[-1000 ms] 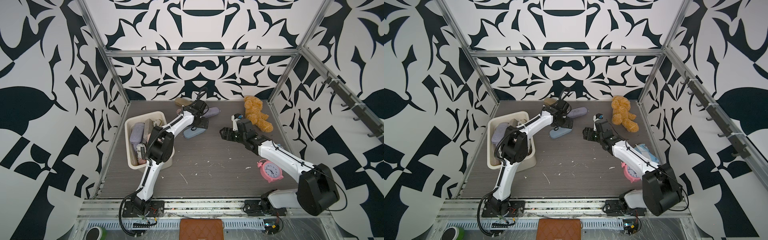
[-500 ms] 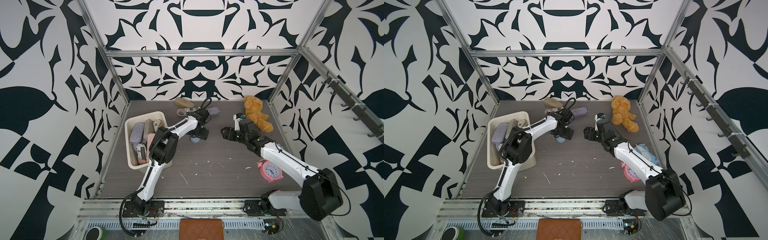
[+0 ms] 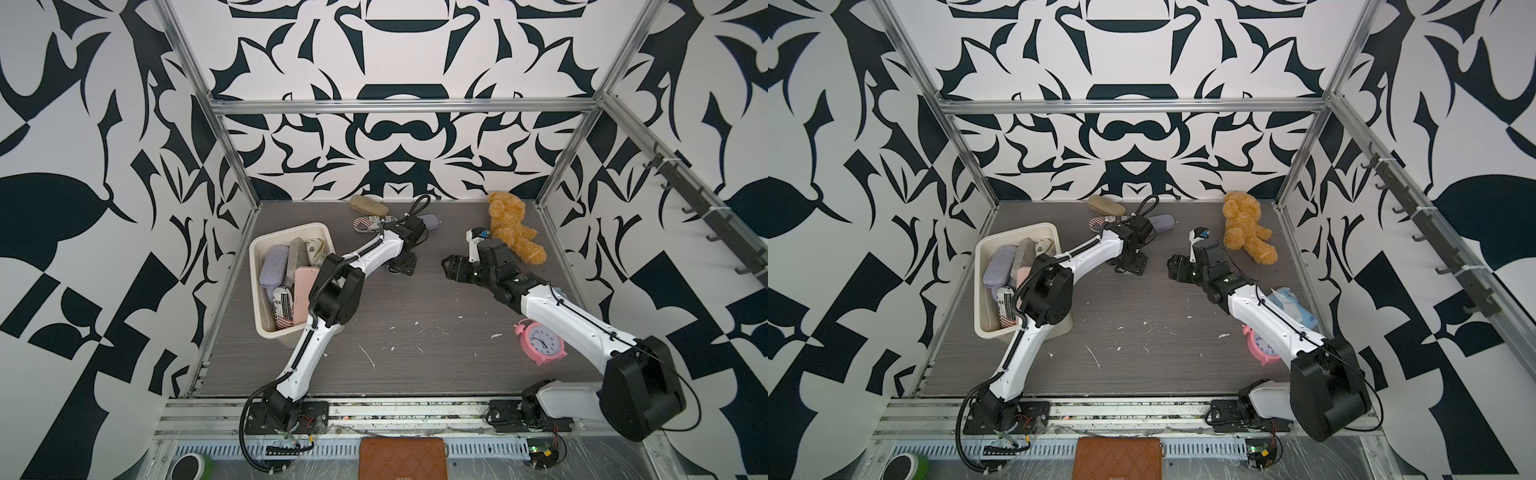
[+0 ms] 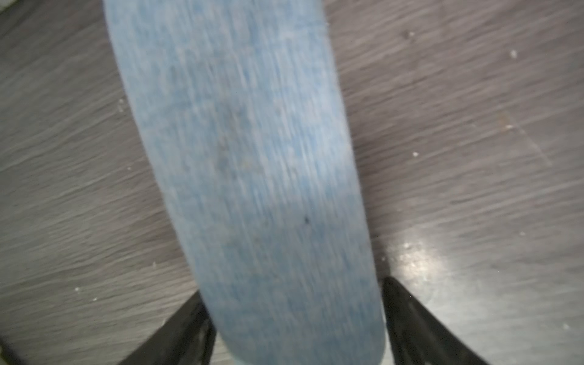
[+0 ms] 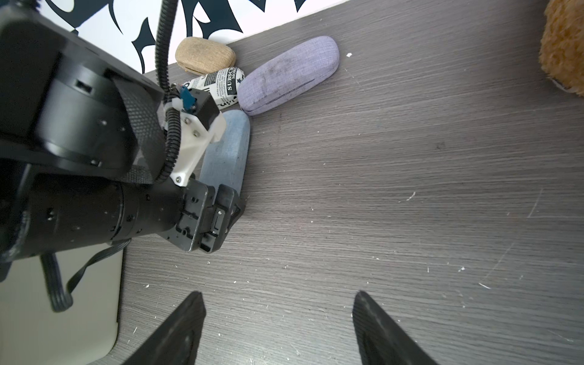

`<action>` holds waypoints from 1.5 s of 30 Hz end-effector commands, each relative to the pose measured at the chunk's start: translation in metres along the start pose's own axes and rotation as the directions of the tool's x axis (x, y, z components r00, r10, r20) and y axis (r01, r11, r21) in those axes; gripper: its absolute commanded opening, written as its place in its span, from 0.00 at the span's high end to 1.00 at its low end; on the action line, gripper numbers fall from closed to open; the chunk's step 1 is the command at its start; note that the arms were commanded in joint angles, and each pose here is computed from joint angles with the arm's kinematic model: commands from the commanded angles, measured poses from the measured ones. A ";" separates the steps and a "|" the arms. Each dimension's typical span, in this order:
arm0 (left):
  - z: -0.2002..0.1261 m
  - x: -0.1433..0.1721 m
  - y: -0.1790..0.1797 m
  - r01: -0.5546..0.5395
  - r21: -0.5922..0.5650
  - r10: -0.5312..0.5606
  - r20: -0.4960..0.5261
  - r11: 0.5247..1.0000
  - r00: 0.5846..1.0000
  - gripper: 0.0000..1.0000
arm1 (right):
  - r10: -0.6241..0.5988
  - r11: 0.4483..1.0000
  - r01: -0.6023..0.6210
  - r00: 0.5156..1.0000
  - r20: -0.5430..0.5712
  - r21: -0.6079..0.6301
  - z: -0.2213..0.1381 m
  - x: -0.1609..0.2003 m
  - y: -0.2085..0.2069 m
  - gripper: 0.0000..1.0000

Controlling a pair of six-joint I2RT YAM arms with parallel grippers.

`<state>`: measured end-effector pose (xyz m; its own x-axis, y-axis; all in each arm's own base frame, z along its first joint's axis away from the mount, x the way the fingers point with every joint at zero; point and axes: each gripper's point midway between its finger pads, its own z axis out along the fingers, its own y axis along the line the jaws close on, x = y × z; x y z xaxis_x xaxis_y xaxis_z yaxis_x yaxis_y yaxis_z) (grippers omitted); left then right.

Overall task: Put the glasses cases into the storage boxes
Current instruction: Pick up the glasses case at the center of the board.

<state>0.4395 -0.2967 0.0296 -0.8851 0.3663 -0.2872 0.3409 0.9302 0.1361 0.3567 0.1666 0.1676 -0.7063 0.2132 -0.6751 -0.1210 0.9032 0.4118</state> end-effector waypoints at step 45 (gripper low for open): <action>-0.248 0.065 0.117 0.183 0.013 -0.176 0.348 0.983 0.921 0.42 | 0.047 0.996 -0.045 0.999 0.023 -0.080 -0.005 -0.005 0.012 0.26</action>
<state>0.3629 -0.2386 0.2671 -0.6980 0.2305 -0.6780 0.3347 0.9420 -0.0243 0.3542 0.1721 0.1652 -0.7185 0.2363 -0.6541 -0.1267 0.8803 0.4572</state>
